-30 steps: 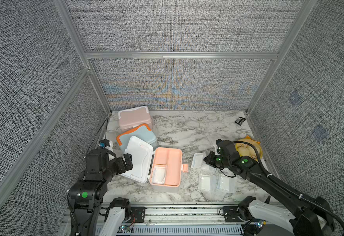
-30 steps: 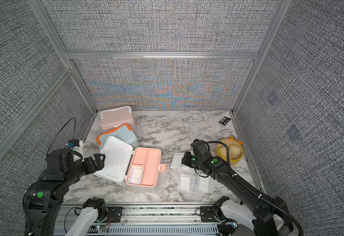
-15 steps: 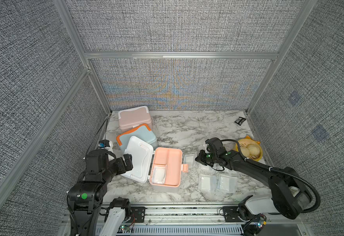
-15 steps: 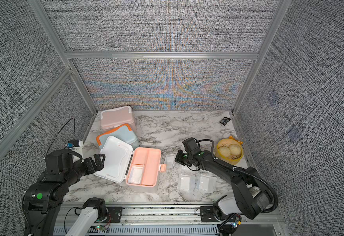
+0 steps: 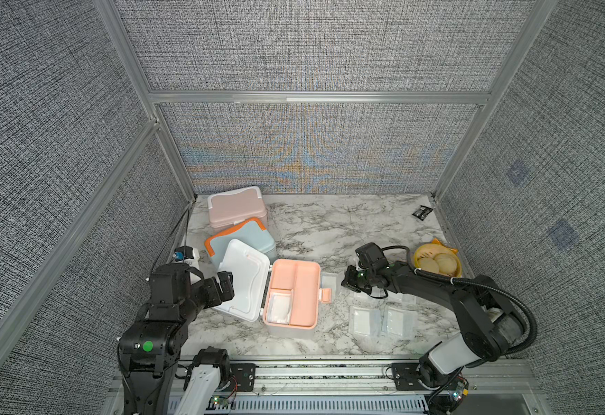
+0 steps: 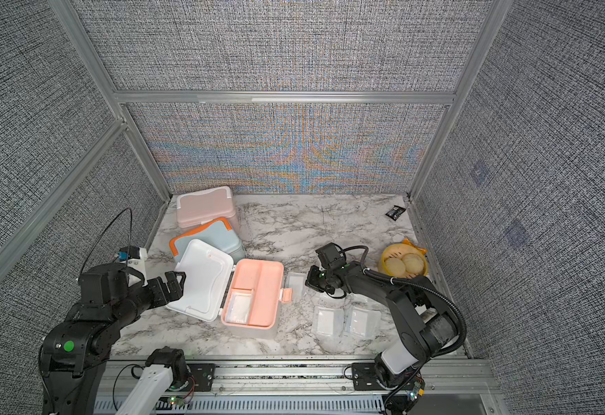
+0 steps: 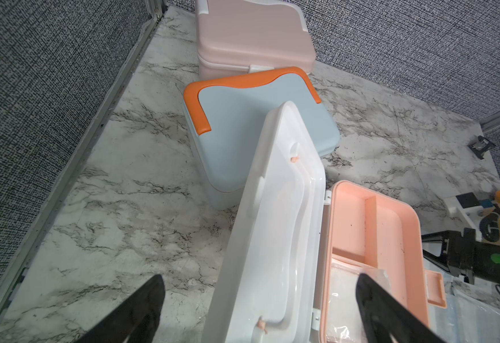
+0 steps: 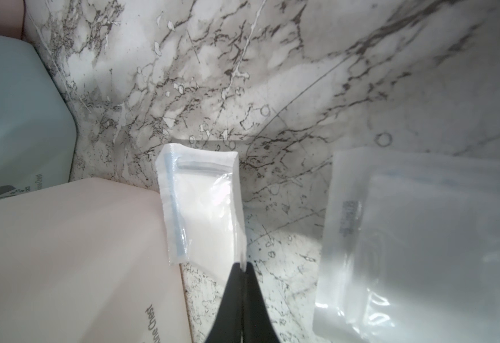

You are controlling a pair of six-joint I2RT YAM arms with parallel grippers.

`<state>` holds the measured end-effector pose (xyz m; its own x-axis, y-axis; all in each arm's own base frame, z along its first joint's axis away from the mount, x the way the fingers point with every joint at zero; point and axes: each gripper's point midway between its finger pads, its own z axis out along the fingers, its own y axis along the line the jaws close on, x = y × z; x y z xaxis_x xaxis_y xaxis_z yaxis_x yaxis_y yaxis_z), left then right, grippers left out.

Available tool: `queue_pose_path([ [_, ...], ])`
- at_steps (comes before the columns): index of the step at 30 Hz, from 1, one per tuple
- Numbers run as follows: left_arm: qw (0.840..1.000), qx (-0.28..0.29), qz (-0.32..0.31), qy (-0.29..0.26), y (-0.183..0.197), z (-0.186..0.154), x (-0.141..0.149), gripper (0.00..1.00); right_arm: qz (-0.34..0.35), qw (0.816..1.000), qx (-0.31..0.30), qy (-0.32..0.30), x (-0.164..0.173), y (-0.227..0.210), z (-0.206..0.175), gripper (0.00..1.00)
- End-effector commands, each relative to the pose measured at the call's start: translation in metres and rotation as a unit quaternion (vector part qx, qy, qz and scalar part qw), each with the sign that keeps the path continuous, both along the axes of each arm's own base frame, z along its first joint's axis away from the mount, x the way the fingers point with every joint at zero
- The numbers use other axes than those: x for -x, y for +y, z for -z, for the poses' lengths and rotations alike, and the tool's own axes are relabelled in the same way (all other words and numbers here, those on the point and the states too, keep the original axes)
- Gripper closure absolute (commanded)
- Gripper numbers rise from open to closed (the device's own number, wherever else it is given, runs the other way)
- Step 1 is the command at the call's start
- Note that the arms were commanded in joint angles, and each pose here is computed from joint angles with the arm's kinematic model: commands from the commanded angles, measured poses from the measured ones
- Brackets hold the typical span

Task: Open first aid kits and take out gauze
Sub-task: Place the gauze at the center of the board.

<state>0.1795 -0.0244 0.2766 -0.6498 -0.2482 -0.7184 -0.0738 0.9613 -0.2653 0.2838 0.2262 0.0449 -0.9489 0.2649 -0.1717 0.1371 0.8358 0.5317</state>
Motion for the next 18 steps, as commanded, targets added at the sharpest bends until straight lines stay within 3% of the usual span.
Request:
queue_pose_path([
  [1,1.000,0.012,0.013,-0.014,-0.006,-0.008,-0.001,0.01,0.000,1.000,0.018,-0.004,-0.003,-0.005,0.002,1.00],
  [11,0.998,0.042,0.034,-0.018,-0.018,-0.015,0.001,0.01,0.002,0.999,0.037,-0.002,-0.002,-0.014,0.002,1.00],
  [15,0.997,0.056,0.052,-0.022,-0.025,-0.018,0.001,0.01,-0.004,0.999,0.033,-0.007,-0.002,-0.012,-0.002,0.80],
  [18,0.996,0.066,0.060,-0.024,-0.030,-0.021,0.001,0.01,-0.017,1.000,0.017,-0.013,-0.001,-0.007,-0.011,0.72],
])
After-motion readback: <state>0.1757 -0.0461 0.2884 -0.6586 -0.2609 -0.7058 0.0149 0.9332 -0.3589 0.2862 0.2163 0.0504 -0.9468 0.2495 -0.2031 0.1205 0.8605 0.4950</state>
